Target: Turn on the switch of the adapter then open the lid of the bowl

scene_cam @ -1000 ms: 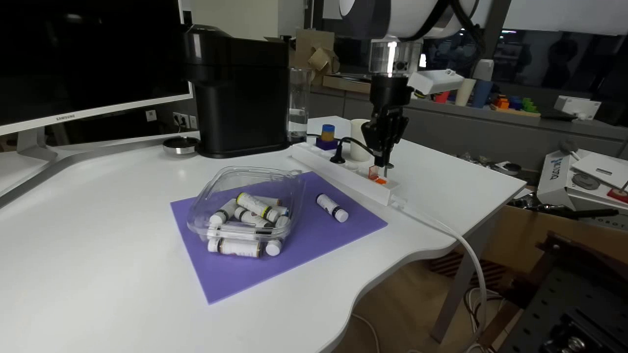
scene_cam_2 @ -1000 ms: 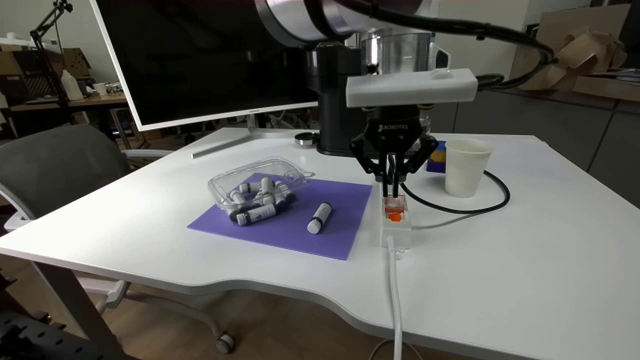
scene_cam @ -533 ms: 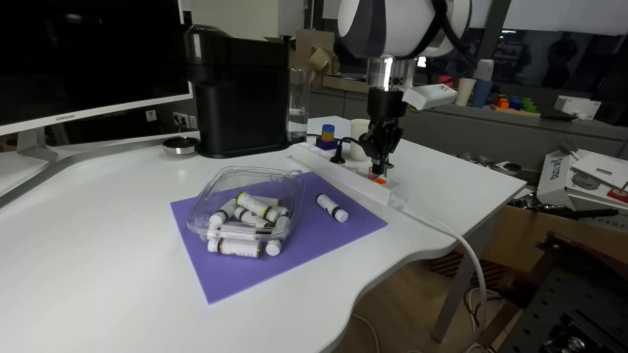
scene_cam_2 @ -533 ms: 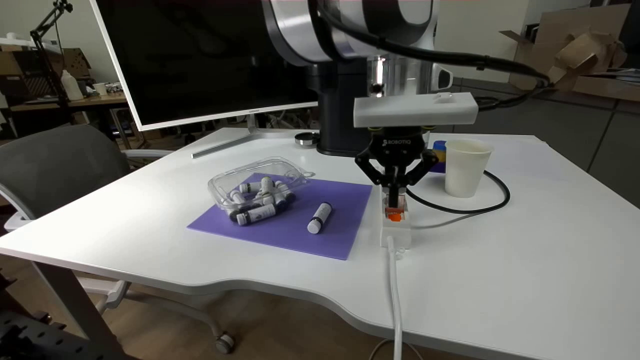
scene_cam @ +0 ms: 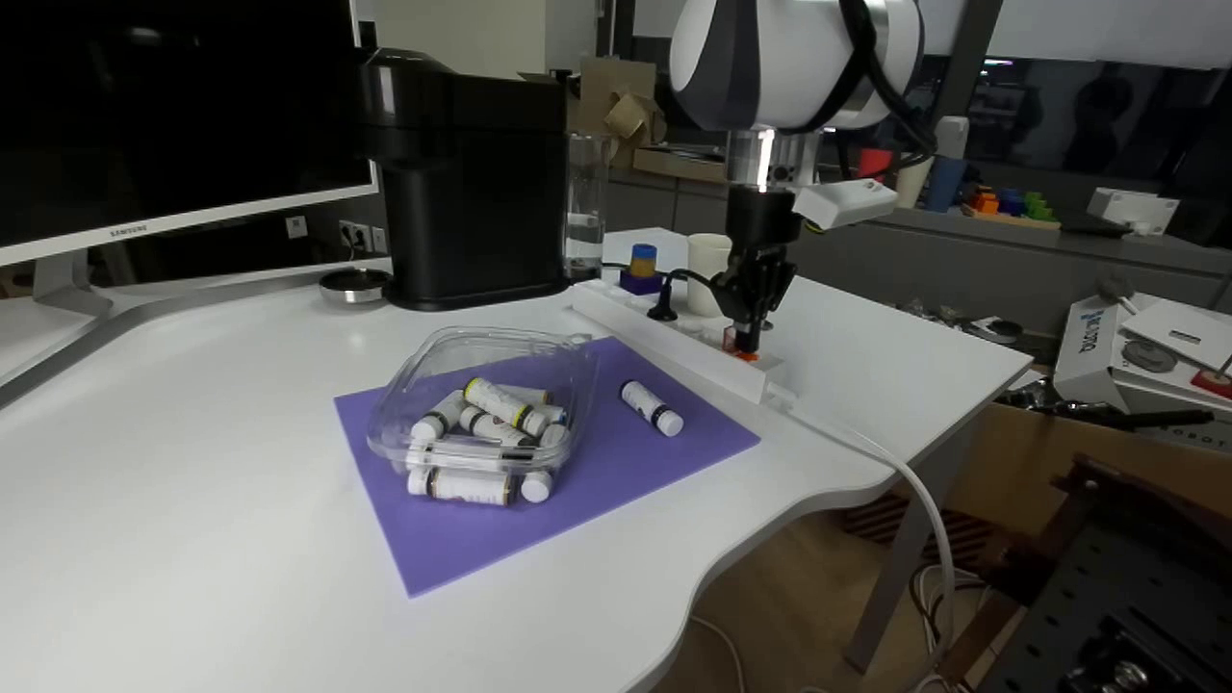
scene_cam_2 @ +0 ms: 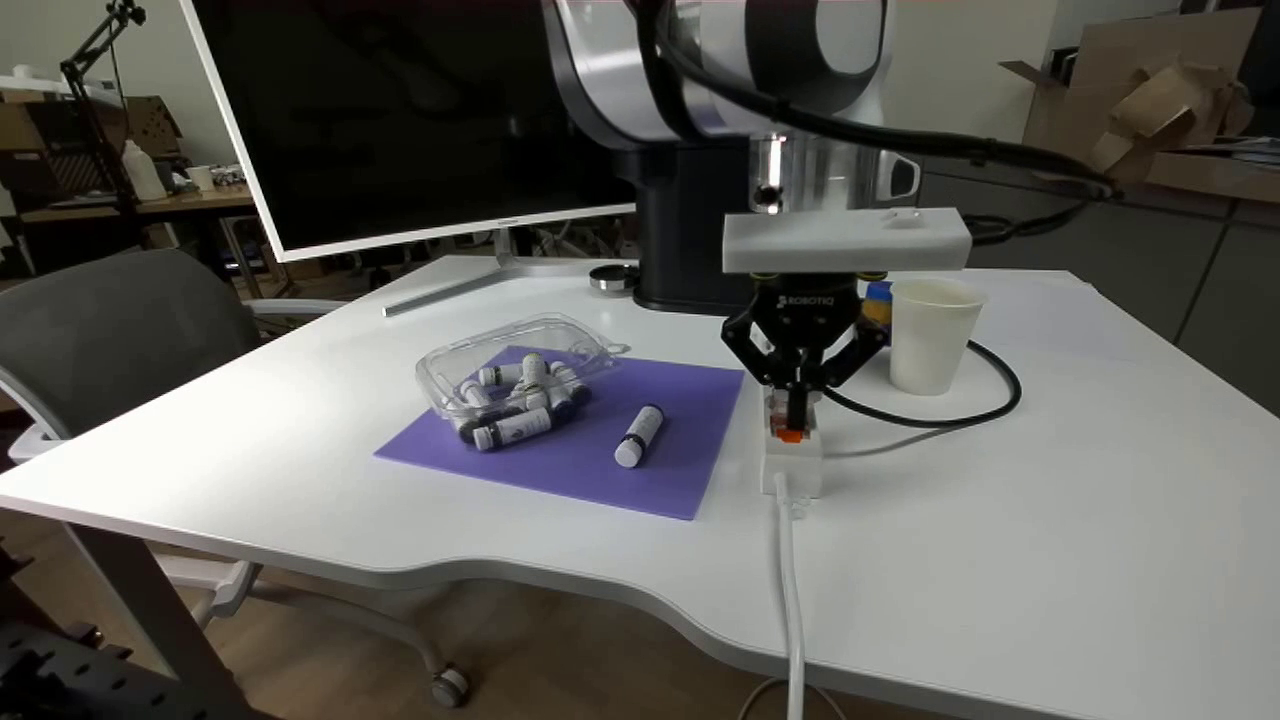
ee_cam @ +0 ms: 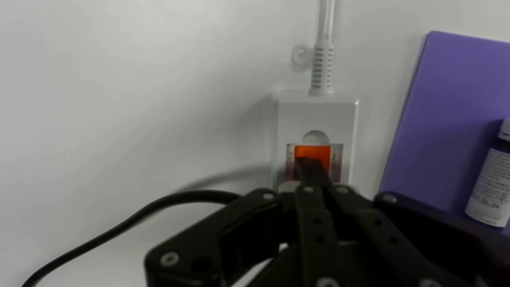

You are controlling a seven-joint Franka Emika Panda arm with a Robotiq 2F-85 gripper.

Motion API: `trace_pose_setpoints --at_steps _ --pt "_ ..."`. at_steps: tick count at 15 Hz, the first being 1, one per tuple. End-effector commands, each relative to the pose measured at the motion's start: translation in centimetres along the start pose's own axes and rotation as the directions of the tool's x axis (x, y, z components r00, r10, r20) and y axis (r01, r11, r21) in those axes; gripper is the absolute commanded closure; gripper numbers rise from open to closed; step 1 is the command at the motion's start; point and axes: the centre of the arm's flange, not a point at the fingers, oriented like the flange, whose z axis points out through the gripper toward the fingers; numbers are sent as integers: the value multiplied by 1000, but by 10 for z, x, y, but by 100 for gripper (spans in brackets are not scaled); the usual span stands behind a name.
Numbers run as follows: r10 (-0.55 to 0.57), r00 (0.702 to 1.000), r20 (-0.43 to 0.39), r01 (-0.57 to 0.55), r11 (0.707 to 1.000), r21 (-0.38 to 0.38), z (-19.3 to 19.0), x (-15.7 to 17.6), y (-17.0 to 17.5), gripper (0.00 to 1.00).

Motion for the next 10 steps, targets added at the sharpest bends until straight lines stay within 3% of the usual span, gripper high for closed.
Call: trace_pose_setpoints --at_steps 1,10 --pt "-4 1000 12 4 1000 13 7 7 10 100" --pt "10 995 96 -18 997 81 34 8 23 100"
